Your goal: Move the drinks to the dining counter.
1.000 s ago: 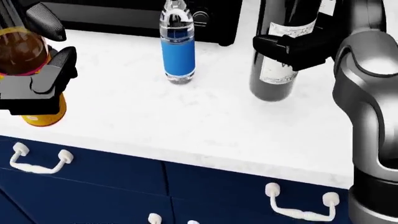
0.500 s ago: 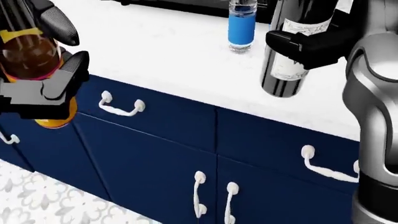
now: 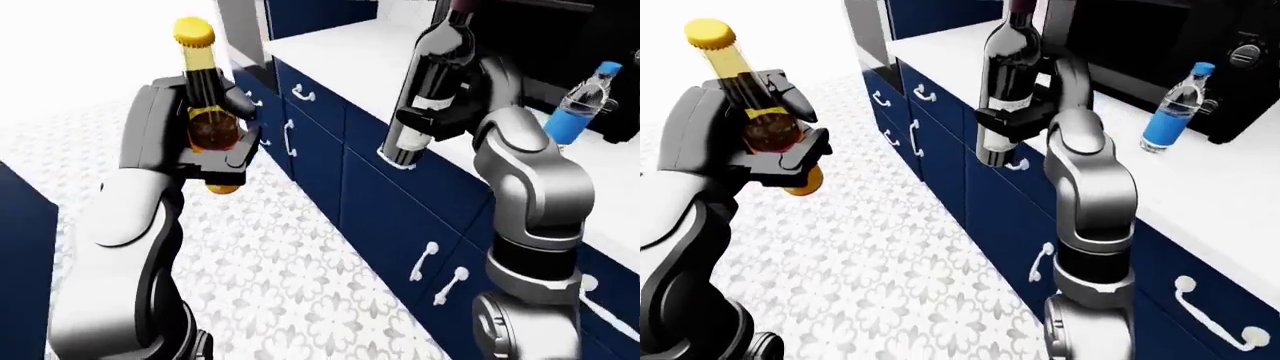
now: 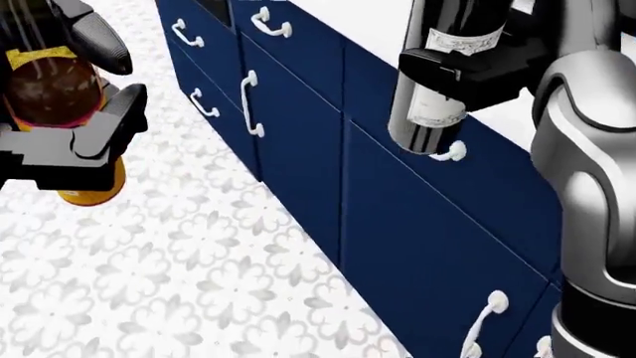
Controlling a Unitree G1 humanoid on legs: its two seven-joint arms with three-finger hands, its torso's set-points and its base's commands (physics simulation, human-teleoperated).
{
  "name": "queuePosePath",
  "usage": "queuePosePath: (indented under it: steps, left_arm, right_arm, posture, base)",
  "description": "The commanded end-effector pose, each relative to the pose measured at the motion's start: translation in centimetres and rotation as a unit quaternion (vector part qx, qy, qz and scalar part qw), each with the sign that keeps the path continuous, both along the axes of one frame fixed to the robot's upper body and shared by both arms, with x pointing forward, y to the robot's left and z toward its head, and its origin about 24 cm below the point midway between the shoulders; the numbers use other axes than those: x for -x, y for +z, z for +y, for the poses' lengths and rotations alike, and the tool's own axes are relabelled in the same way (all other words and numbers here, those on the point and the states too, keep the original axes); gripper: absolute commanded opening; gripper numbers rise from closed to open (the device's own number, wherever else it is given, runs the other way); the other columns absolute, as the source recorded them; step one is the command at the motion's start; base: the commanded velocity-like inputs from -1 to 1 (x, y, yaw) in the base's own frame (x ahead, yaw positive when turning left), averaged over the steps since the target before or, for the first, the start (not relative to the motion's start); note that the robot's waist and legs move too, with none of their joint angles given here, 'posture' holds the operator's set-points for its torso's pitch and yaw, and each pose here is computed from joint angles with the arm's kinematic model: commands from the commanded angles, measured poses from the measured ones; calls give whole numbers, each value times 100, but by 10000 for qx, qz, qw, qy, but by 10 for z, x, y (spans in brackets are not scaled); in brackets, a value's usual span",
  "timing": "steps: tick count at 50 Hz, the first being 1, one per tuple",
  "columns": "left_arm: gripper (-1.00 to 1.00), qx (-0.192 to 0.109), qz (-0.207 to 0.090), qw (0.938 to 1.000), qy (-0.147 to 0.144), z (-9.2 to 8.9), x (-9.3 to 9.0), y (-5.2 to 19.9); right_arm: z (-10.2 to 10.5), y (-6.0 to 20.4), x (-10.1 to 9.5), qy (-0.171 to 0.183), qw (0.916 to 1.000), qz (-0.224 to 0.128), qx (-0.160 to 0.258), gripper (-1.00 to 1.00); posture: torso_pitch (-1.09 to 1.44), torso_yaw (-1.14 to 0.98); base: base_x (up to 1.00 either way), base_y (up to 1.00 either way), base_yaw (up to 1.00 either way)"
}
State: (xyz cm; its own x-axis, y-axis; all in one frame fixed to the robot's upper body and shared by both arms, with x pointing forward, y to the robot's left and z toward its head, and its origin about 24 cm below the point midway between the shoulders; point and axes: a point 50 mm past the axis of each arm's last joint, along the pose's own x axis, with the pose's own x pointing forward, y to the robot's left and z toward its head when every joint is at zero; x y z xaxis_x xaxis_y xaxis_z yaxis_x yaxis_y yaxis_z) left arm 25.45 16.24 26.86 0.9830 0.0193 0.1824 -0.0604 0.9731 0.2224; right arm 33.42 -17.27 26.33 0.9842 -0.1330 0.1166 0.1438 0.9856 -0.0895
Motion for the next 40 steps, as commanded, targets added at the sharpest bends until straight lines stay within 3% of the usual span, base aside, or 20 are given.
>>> queuePosePath:
  steps: [1, 27, 40]
  left_arm:
    - [-100, -16, -561, 9982, 195, 5, 7, 16]
    - [-100, -29, -554, 9982, 223, 7, 7, 13]
    - [-100, -59, -533, 9984, 199, 5, 7, 12]
  right_arm:
    - [11, 33, 11, 315, 9956, -884, 27, -100]
    - [12, 25, 7, 295, 9964, -790, 89, -100]
    - [9, 19, 6, 250, 9971, -713, 75, -100]
  posture:
    - [0, 0]
    - [0, 0]
    - [0, 0]
  base:
    - [0, 0, 100]
    - [0, 0, 100]
    - [18, 15, 0]
